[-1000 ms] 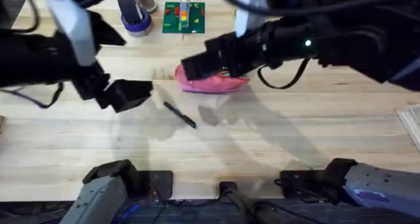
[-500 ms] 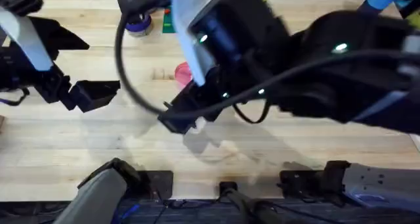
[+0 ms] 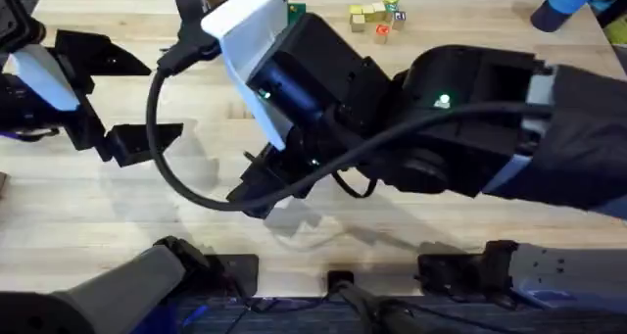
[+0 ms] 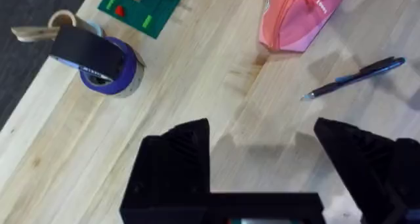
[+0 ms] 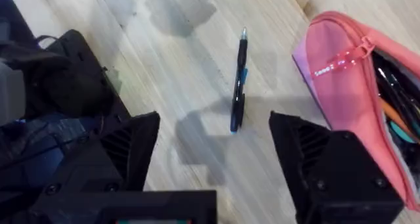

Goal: Unzip the bag, pick up the pens from the table one at a time and place them inside, then zip the bag closed.

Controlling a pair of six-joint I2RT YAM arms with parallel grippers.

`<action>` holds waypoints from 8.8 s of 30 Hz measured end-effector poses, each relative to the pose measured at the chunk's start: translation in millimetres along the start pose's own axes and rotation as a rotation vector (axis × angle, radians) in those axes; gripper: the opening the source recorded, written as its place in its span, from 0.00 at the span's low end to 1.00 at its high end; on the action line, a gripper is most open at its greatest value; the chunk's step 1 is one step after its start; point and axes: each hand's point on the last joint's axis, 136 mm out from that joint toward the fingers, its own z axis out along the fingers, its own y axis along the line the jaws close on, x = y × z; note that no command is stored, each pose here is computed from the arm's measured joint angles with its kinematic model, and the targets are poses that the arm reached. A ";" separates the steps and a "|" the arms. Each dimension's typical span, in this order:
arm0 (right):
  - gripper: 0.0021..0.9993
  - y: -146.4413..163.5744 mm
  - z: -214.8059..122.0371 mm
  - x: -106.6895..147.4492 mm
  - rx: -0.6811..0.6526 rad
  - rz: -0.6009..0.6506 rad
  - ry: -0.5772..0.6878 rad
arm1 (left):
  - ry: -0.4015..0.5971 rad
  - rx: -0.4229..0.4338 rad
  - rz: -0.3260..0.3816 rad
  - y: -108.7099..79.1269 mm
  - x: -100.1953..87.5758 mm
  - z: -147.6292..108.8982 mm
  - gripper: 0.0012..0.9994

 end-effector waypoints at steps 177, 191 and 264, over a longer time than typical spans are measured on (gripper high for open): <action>1.00 -188.3 60.3 19.5 0.197 -0.763 0.212 | 0.011 0.034 0.120 -8.4 1.9 0.1 0.99; 1.00 -170.4 -11.4 -0.2 0.265 -0.436 0.079 | -0.126 0.056 0.116 -20.2 -24.4 -0.6 0.99; 1.00 -86.8 27.8 -23.2 0.312 0.940 -0.227 | -0.227 0.489 0.170 -57.7 -27.6 90.5 0.99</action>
